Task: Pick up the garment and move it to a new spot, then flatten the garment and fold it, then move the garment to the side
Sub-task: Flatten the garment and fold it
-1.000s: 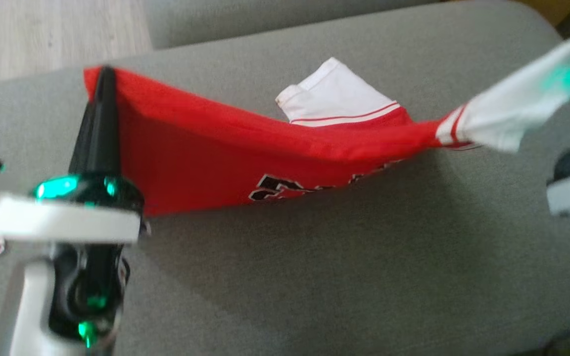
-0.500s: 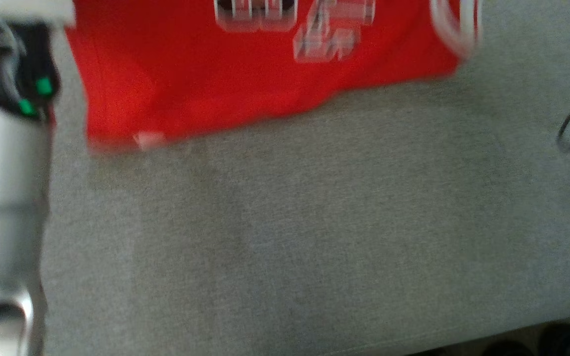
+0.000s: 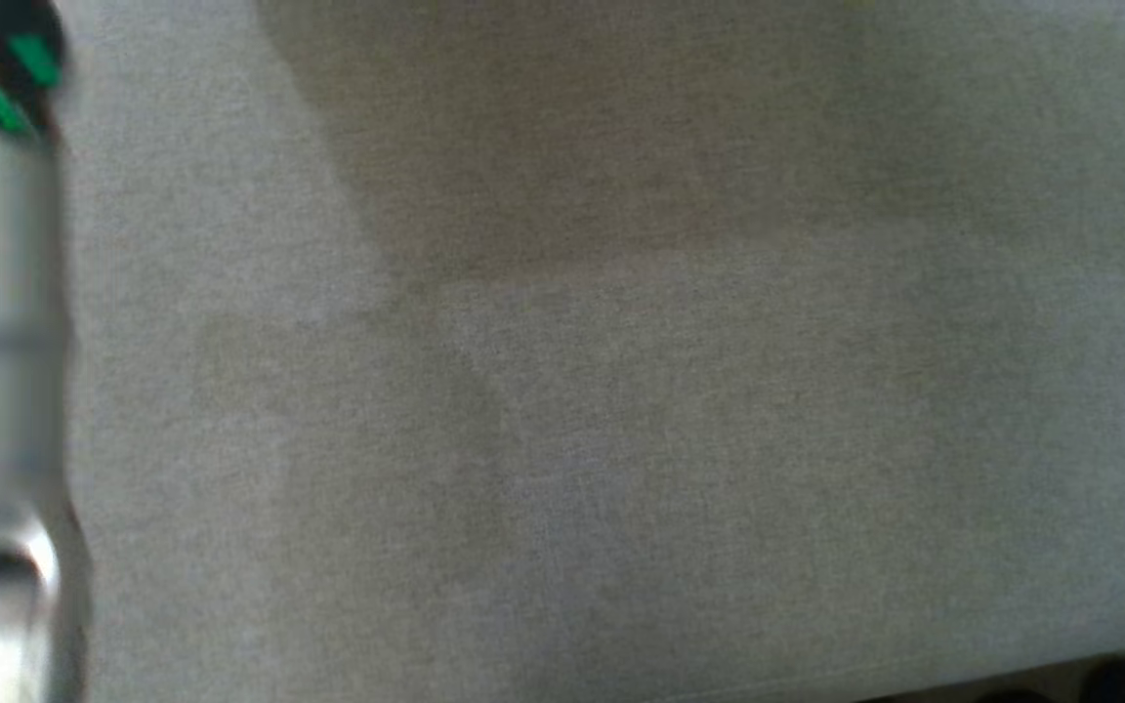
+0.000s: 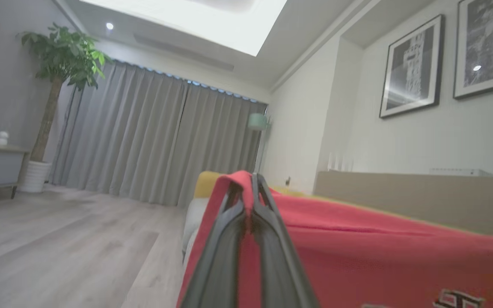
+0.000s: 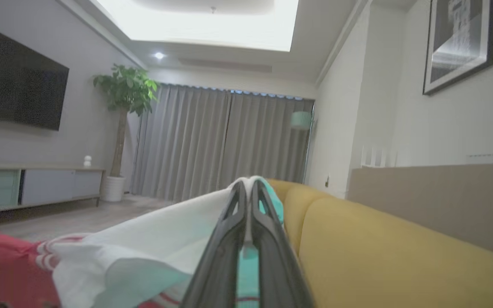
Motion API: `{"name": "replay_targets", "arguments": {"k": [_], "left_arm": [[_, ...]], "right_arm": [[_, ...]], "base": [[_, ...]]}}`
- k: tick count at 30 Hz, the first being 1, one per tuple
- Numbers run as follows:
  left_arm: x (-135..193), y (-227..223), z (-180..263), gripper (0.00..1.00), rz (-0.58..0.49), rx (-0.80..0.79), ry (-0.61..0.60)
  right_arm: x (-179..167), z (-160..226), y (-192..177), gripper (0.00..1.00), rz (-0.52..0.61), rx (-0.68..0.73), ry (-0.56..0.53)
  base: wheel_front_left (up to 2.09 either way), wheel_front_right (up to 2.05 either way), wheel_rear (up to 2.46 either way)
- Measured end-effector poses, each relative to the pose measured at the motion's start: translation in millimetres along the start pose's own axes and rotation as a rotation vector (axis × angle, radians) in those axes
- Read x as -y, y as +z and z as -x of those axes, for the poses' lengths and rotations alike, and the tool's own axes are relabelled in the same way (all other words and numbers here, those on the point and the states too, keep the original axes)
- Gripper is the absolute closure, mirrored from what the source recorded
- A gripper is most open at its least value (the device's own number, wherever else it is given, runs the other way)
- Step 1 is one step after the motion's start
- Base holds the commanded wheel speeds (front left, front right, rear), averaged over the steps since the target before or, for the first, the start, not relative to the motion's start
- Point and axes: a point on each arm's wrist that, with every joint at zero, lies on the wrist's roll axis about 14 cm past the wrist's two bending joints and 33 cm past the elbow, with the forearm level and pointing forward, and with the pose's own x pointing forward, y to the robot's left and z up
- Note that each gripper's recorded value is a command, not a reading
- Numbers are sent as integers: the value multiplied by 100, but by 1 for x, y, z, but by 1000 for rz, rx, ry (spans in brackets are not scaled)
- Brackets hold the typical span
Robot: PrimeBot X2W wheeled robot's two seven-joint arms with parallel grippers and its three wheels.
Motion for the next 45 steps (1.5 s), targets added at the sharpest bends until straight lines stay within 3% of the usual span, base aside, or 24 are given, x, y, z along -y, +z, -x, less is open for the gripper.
{"name": "replay_targets", "arguments": {"k": [6, 11, 16, 22, 30, 38, 45], "left_arm": [[-16, -92, 107, 100, 52, -293, 117], [-7, -136, 210, 100, 88, -553, 170], [6, -141, 274, 100, 115, -710, 189], [19, -125, 317, 100, 140, -782, 241], [25, -117, 349, 100, 130, -889, 282], [25, -110, 409, 100, 137, -1088, 409], [38, -95, 407, 100, 169, -1073, 389]], "right_arm": [[-15, 99, -116, 100, -110, -417, -1], [-30, 201, -161, 100, -227, -741, -16], [-44, 301, -164, 100, -341, -994, -56], [-59, 384, -127, 100, -412, -1152, -140], [-79, 419, -89, 100, -463, -1236, -173], [-77, 418, -84, 100, -459, -1229, -188], [-80, 411, -84, 100, -454, -1218, -167]], "base": [[0, 0, 0], [0, 0, 0], [0, 0, 0], [0, 0, 0], [0, 0, 0], [0, 0, 0], [0, 0, 0]]}}
